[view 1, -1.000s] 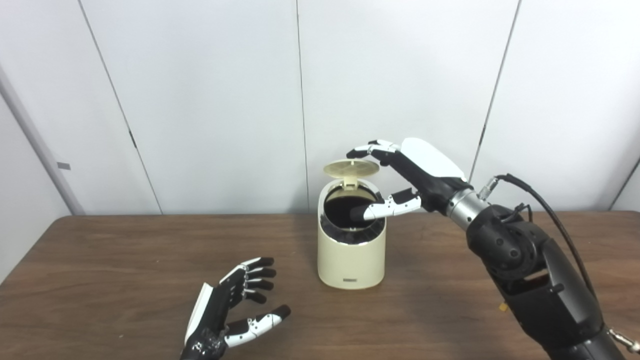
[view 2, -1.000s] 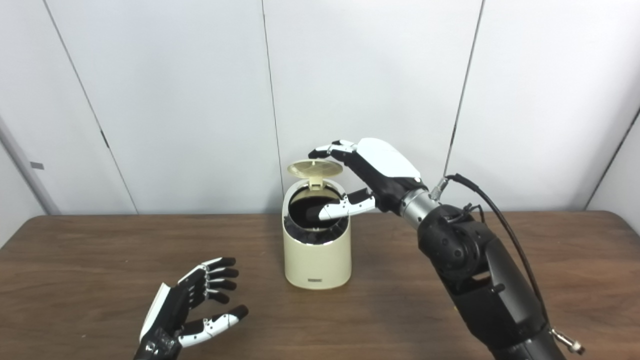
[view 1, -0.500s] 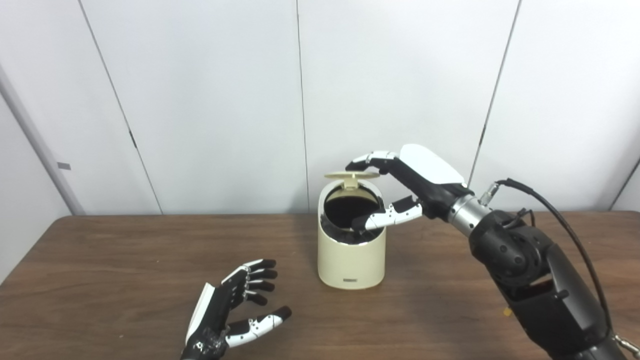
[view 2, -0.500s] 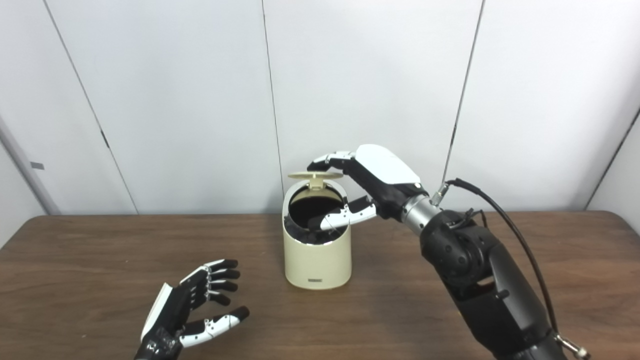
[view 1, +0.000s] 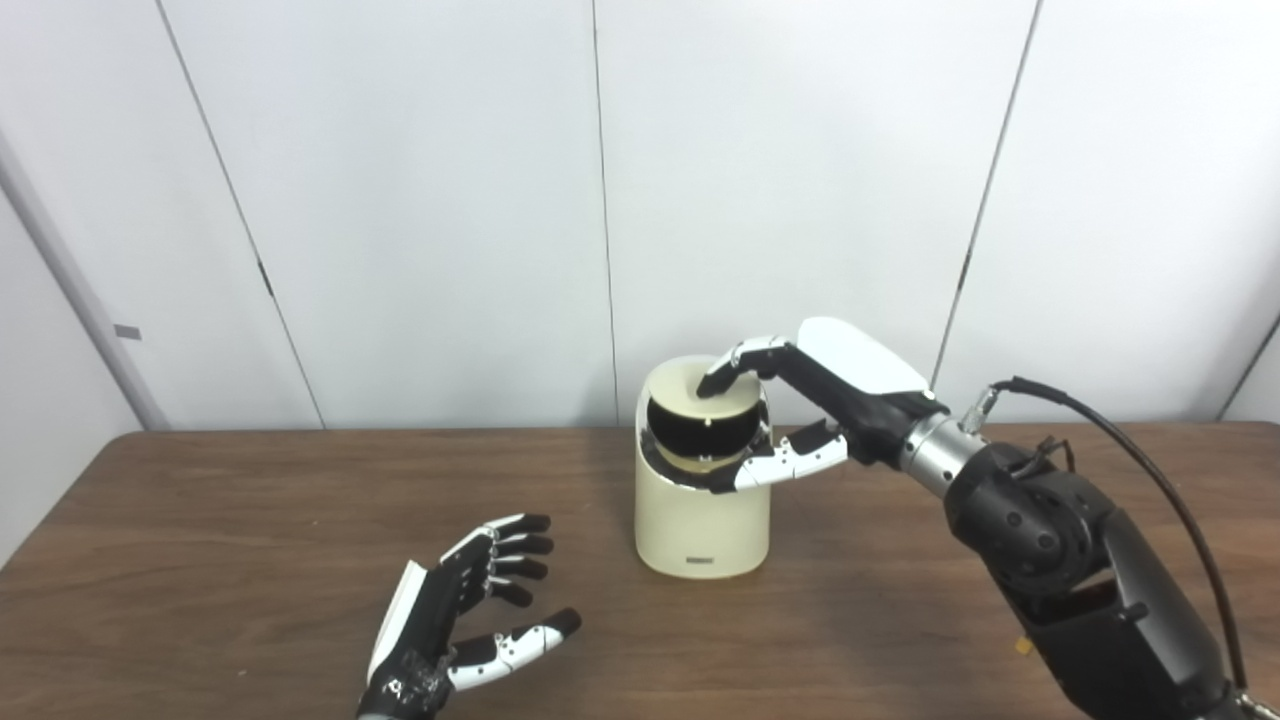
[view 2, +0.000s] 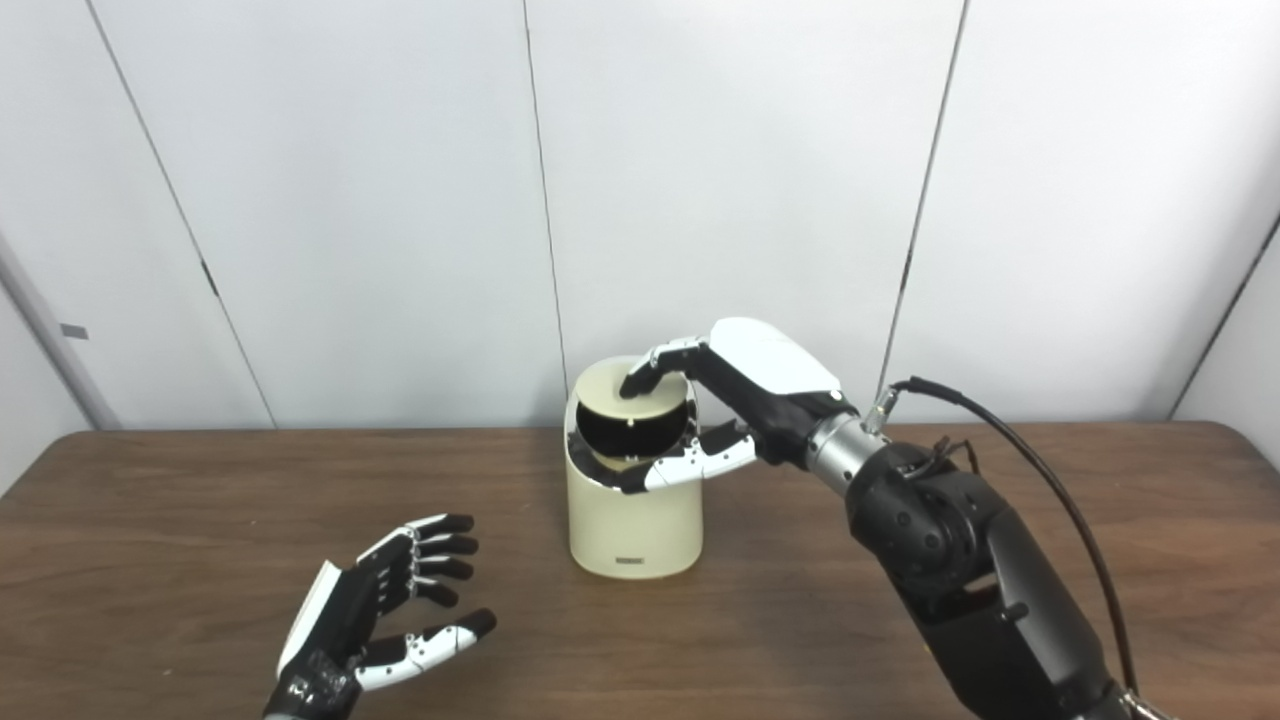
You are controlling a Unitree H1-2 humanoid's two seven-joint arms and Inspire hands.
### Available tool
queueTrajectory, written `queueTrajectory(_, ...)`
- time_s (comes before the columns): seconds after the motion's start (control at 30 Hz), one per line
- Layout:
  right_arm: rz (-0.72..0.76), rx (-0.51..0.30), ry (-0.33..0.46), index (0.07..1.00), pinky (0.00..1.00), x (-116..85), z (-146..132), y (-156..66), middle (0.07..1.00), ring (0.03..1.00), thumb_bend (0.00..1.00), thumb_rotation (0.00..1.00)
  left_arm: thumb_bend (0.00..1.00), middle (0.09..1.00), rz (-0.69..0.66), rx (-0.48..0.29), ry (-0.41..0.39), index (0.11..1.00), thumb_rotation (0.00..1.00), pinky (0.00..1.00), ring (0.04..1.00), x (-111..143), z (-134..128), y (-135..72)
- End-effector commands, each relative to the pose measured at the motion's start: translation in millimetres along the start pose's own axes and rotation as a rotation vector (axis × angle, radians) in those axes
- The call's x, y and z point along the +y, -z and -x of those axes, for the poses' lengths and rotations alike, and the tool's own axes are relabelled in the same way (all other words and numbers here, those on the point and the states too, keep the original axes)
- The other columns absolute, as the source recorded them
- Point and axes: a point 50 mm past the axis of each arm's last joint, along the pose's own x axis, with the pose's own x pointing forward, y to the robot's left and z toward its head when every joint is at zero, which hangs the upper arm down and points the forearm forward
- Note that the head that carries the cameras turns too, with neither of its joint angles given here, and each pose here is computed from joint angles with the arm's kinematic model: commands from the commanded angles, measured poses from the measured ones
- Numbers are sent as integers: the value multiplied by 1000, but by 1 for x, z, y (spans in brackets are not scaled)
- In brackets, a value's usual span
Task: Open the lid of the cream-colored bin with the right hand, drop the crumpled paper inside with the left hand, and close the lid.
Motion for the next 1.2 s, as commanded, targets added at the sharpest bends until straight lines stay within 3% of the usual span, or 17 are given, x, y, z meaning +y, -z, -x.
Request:
queueTrajectory(0.0,45,-58,48,666,739,-19,-1,-9,709,843,686,588,715,734,-11,-68,-13,772,121,580,676,4,-10,-15)
queueTrajectory(0.5,140,-108,12,671,936,-3,1,-15,687,855,681,567,711,735,-12,-62,-10,774,141,574,675,1,-8,-17)
queueTrajectory(0.83,241,-164,-19,664,934,6,2,-19,661,850,697,490,714,734,-9,-61,-13,772,141,572,671,0,-8,-17)
queueTrajectory(1.0,275,-176,-36,661,912,10,4,-18,656,846,701,524,718,736,-9,-60,-14,771,154,579,680,0,-8,-18)
queueTrajectory(1.17,322,-169,-60,660,898,14,5,-17,655,840,718,496,718,737,-6,-57,-13,772,150,578,678,0,-7,-19)
